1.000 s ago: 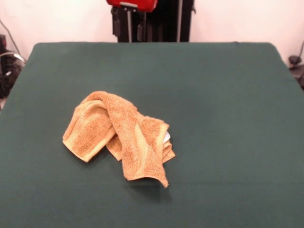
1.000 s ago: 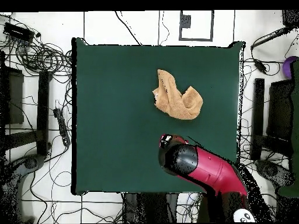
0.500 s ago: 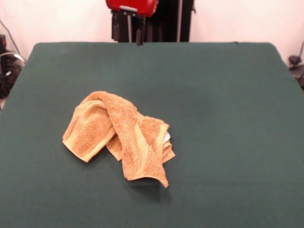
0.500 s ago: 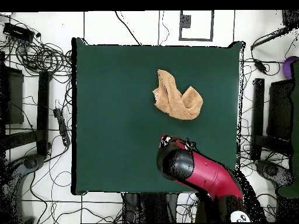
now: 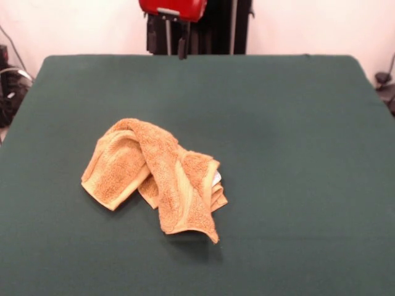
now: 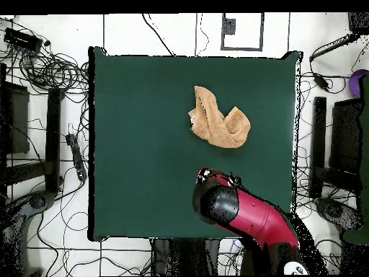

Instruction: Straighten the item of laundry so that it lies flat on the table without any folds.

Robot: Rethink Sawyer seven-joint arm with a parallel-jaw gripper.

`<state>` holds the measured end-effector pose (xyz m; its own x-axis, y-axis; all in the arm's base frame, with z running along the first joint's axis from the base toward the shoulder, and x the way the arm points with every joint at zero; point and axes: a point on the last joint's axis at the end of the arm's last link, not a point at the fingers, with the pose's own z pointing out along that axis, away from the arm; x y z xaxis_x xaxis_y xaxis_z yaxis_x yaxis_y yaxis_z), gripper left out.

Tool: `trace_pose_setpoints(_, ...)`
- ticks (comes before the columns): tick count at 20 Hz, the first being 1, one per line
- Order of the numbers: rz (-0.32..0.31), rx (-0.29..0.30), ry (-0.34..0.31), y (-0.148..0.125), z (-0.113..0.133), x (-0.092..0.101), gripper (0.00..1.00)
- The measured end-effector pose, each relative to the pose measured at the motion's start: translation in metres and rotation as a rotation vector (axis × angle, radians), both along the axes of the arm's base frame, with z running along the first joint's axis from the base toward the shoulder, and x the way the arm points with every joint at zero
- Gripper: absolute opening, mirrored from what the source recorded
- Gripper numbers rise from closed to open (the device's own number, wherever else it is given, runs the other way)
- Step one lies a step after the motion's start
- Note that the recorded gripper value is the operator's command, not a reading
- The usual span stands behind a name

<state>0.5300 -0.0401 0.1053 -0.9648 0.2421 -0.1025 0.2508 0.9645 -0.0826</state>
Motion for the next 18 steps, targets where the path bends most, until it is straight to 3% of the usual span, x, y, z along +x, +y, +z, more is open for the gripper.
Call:
trace_pose_setpoints(11,-0.039,0.043,-0.007,-0.009,-0.007,0.004,1.00)
trace_pose_setpoints(18,-0.067,0.093,0.023,-0.014,-0.040,-0.004,1.00)
